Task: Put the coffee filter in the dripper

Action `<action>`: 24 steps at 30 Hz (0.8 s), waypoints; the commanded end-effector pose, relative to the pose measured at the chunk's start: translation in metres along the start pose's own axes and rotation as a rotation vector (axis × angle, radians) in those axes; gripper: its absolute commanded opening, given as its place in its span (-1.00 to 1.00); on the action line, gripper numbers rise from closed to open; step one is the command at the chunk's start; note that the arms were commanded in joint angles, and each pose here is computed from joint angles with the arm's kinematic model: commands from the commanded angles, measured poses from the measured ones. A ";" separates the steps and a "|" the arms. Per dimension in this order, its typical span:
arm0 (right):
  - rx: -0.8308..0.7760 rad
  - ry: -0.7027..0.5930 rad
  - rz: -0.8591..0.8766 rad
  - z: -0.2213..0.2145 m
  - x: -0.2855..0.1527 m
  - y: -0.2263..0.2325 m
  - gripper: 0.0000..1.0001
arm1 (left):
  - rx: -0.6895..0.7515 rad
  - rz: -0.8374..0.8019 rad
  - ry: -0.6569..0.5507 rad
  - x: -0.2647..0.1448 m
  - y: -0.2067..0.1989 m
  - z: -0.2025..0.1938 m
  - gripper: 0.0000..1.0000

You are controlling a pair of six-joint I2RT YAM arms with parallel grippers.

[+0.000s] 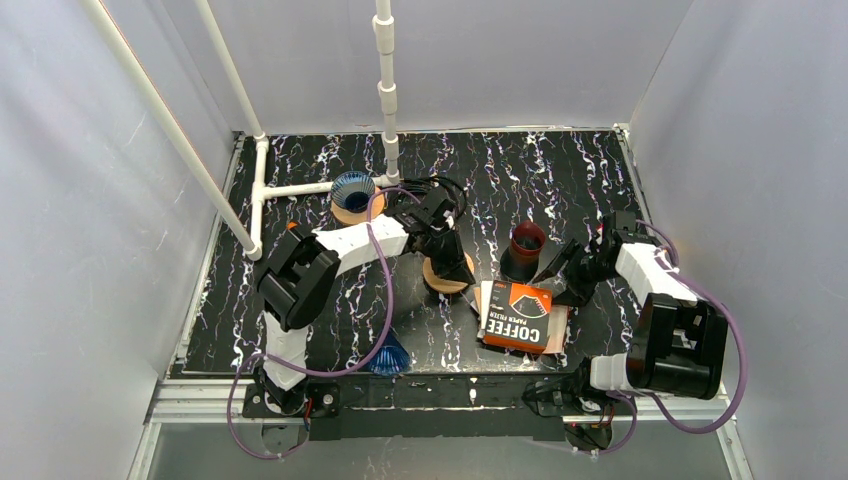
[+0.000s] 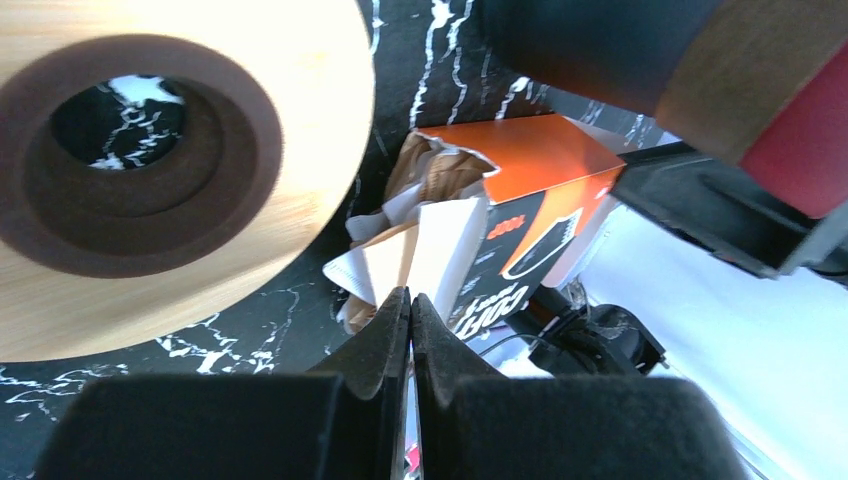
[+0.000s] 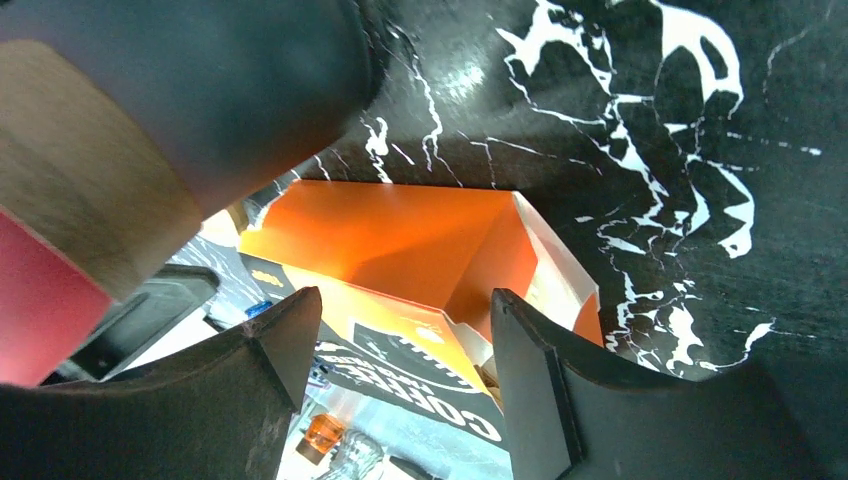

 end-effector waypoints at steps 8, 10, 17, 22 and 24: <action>-0.045 -0.016 0.011 0.011 -0.009 0.013 0.44 | 0.032 -0.148 0.024 -0.013 -0.018 -0.003 -0.34; -0.042 -0.014 0.010 0.009 -0.009 0.012 0.44 | 0.029 -0.165 0.025 -0.011 -0.020 -0.002 -0.23; -0.041 -0.011 0.008 0.007 -0.009 0.010 0.44 | 0.014 -0.177 0.058 0.003 -0.023 -0.003 -0.34; -0.040 -0.011 0.009 0.006 -0.008 0.009 0.44 | -0.002 -0.158 0.078 0.013 -0.017 -0.003 -0.28; -0.039 -0.011 0.008 0.007 -0.007 0.009 0.44 | -0.007 -0.147 0.081 0.014 -0.015 -0.003 -0.22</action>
Point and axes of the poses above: each gripper's point midway between its finger pads, its own x axis out along the fingers, its own y axis along the line the jaws close on, z = x × y, the point moved 7 cm from there along -x, back along the fingers, and after that the axes turned 2 degrees about x, right-handed, at the moved point
